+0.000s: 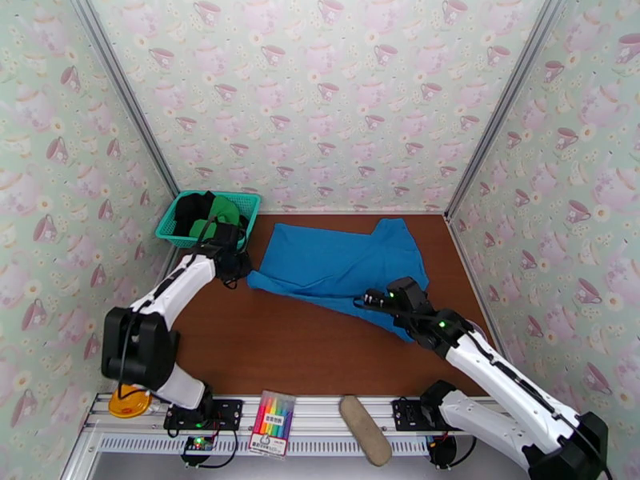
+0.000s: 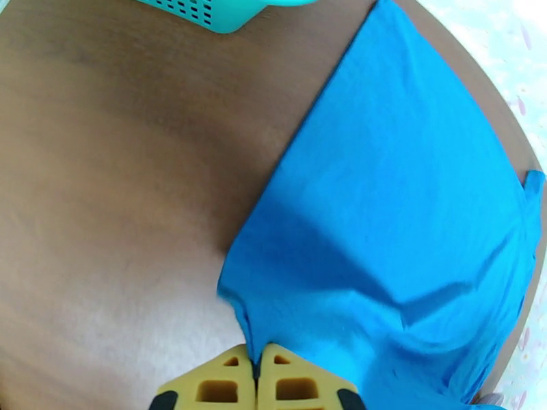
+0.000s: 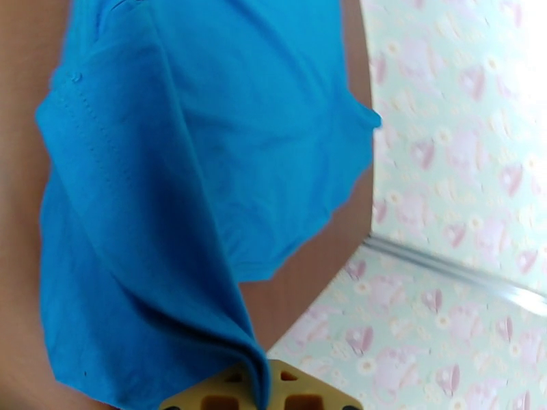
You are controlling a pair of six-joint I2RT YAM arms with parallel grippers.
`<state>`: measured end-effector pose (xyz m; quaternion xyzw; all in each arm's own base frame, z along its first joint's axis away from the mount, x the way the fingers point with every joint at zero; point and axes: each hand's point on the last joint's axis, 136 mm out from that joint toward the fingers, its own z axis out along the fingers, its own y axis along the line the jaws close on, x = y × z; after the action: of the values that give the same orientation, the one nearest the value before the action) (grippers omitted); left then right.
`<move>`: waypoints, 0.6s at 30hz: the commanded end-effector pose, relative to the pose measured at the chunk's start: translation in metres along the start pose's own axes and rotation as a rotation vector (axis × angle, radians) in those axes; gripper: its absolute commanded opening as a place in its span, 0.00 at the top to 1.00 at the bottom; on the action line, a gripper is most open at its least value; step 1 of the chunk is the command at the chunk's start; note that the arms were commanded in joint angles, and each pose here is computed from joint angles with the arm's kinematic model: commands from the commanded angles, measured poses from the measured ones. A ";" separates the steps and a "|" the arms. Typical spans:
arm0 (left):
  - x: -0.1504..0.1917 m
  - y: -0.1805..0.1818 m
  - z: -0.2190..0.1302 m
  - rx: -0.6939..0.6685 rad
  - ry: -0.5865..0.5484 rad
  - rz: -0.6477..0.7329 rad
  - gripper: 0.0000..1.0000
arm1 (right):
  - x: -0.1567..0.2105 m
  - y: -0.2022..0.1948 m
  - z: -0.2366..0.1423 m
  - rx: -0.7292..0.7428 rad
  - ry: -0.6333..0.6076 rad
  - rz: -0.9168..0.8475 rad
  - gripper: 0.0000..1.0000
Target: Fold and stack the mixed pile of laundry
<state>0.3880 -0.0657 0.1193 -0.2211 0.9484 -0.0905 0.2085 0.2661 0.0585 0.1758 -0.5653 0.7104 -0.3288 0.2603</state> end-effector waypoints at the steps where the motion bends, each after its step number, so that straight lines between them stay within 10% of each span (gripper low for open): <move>1: -0.009 -0.006 0.019 0.005 0.013 0.008 1.00 | 0.004 -0.027 0.001 0.071 0.029 0.060 1.00; 18: -0.036 -0.039 0.070 0.049 0.073 -0.008 1.00 | -0.009 -0.056 0.053 0.073 0.044 0.162 1.00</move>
<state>0.4544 -0.0860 0.0870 -0.2168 0.9512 -0.1138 0.1880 0.3262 0.0452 0.1662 -0.5064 0.7481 -0.3451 0.2547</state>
